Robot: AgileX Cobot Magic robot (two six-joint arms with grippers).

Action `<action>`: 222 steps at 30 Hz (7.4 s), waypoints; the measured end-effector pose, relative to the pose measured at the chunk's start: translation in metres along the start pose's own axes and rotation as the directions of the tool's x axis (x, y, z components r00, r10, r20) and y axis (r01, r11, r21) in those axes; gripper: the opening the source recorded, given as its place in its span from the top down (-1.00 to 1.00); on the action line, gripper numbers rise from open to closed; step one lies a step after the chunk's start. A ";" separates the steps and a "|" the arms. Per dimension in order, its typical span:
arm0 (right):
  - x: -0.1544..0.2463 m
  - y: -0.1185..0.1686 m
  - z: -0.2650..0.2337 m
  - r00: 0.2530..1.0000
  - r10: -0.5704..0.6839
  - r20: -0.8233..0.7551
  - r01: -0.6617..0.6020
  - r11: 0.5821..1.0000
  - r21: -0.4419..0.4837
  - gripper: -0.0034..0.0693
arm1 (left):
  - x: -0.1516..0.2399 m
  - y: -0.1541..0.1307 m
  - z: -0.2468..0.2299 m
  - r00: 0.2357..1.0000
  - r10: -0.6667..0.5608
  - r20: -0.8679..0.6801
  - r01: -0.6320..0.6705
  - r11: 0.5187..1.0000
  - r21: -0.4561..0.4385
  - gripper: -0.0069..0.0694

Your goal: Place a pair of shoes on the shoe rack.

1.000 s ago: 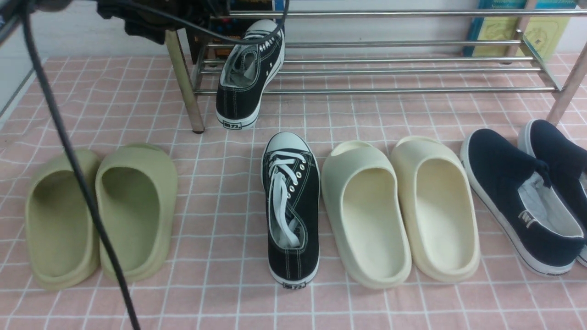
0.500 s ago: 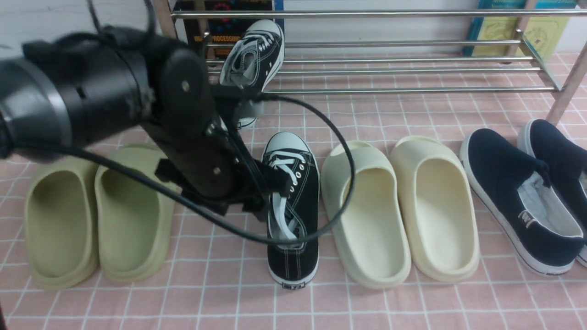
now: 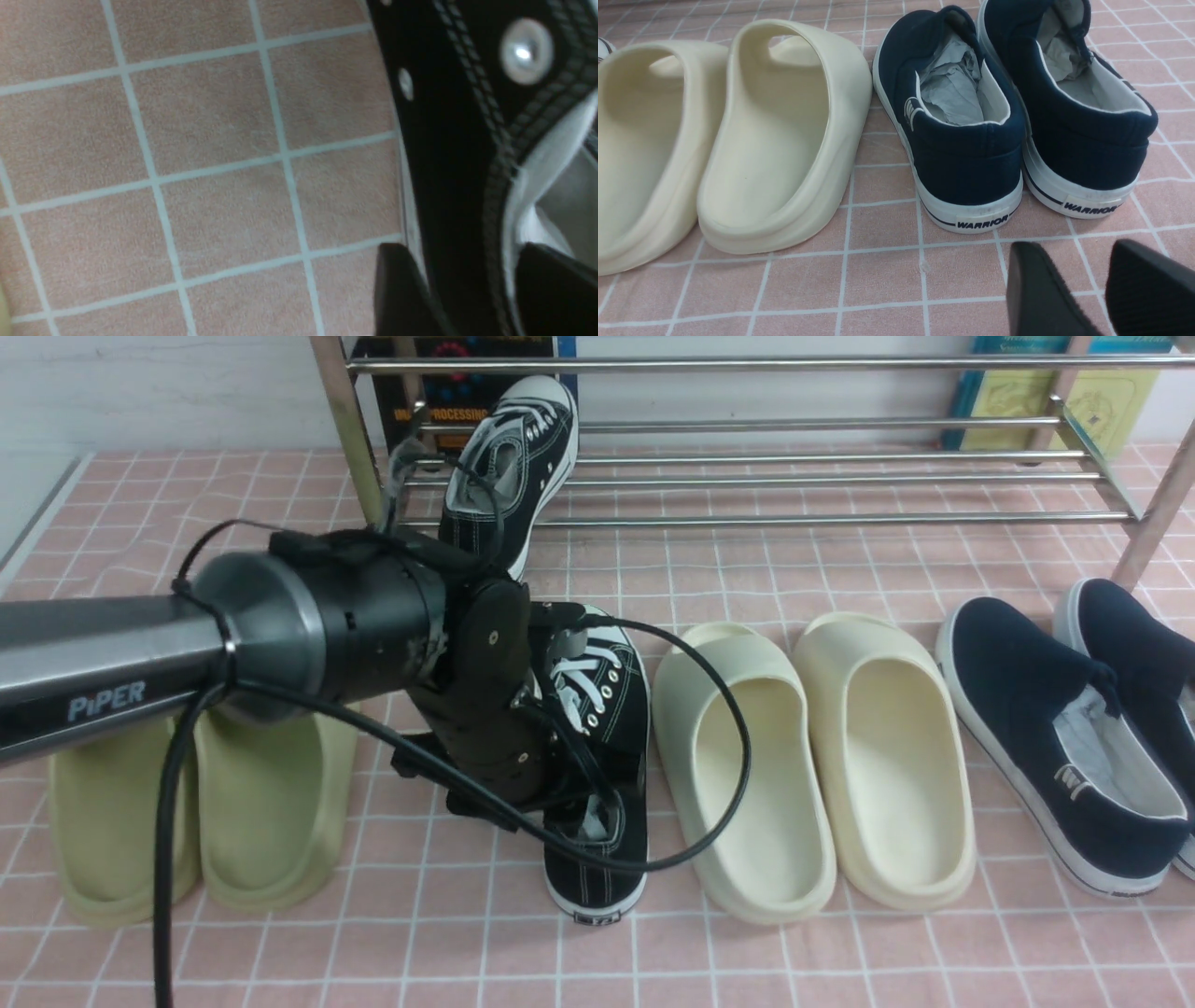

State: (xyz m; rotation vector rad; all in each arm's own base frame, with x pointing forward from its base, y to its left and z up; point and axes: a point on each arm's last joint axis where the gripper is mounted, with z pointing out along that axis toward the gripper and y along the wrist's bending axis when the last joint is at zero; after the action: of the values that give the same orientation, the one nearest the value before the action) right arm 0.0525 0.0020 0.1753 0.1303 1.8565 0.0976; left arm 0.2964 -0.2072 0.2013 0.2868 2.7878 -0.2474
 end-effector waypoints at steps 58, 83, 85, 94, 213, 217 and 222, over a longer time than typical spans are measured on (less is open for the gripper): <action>0.000 0.000 0.000 1.000 0.000 0.000 0.000 1.000 0.000 0.25 | -0.210 0.034 -0.022 0.853 -0.220 0.474 0.142 0.970 0.195 0.04; 0.000 0.000 0.000 1.000 0.000 0.000 0.000 1.000 0.000 0.25 | -0.124 0.060 -0.113 0.981 0.065 0.185 -0.027 0.979 -0.201 0.81; 0.000 0.000 0.000 1.000 0.000 0.000 0.000 1.000 0.000 0.25 | -0.115 0.060 -0.093 0.985 0.067 0.159 -0.037 0.982 -0.183 0.81; 0.000 0.000 0.000 1.000 0.000 0.000 0.000 1.000 0.000 0.25 | -0.128 0.063 -0.031 0.957 0.055 0.284 -0.016 0.991 -0.136 0.81; 0.000 0.000 0.000 1.000 0.000 0.000 0.000 1.000 0.000 0.25 | 0.207 0.119 -0.303 0.610 0.077 0.789 -0.015 0.996 -0.086 0.74; 0.000 0.000 0.000 1.000 0.000 0.000 0.000 1.000 0.000 0.25 | 0.220 0.124 -0.297 0.585 0.075 0.807 -0.016 0.997 -0.081 0.74; 0.000 0.000 0.000 1.000 0.000 0.000 0.000 1.000 0.000 0.25 | 0.225 0.125 -0.290 0.591 0.076 0.803 -0.016 0.996 -0.083 0.73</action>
State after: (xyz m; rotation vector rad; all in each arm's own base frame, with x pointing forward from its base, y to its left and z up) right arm 0.0525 0.0020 0.1753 0.1303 1.8565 0.0976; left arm 0.0283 0.0104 0.3780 0.1632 1.8554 -0.1992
